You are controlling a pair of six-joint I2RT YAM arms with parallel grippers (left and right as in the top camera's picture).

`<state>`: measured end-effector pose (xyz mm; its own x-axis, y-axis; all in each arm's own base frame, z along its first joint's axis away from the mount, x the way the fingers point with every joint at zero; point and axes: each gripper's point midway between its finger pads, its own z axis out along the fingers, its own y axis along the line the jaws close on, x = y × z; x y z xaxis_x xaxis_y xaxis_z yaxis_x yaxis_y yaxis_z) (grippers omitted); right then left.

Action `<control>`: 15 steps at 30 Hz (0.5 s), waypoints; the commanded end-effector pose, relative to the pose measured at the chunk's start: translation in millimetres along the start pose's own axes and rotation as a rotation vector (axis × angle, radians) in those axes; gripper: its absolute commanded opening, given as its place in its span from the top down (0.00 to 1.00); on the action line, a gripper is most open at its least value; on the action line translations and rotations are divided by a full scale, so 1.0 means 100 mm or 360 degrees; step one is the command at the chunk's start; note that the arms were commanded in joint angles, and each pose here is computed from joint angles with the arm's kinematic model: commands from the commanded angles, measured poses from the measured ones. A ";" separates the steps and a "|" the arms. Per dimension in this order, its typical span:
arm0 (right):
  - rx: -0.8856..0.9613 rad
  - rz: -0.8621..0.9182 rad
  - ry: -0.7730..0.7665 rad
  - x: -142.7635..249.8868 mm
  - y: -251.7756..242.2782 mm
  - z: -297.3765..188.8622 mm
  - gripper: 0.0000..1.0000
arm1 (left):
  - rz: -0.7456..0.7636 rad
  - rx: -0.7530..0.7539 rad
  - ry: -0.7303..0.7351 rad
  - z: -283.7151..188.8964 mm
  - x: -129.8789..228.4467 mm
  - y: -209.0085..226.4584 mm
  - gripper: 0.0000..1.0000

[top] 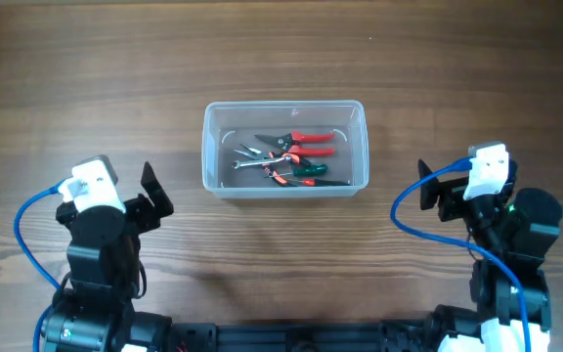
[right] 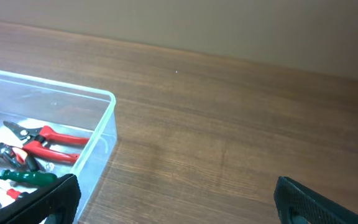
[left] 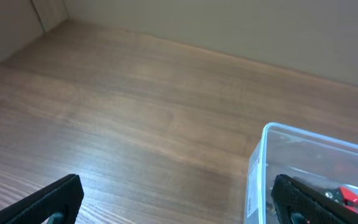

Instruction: Pack container

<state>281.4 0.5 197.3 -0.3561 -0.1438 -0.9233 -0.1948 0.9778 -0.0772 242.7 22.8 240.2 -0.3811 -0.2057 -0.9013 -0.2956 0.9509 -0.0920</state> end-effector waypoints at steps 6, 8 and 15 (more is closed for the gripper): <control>-0.0080 0.0082 0.0137 0.21 0.05 0.16 0.00 | 0.0004 -0.0057 0.0068 0.01 0.13 0.08 0.00; -0.0083 0.0087 0.0147 0.23 0.06 0.14 0.00 | 0.0004 -0.0057 0.0068 0.01 0.13 0.08 0.00; -0.0058 0.0045 0.0036 0.09 0.13 -0.14 0.00 | 0.0004 -0.0057 0.0068 0.01 0.13 0.08 0.00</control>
<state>272.1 2.5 176.6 -0.4421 -0.1228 -0.8885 -0.1991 0.9793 -0.0363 237.4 23.8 229.6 -0.4243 -0.1984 -0.8835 -0.3002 0.9514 -0.0695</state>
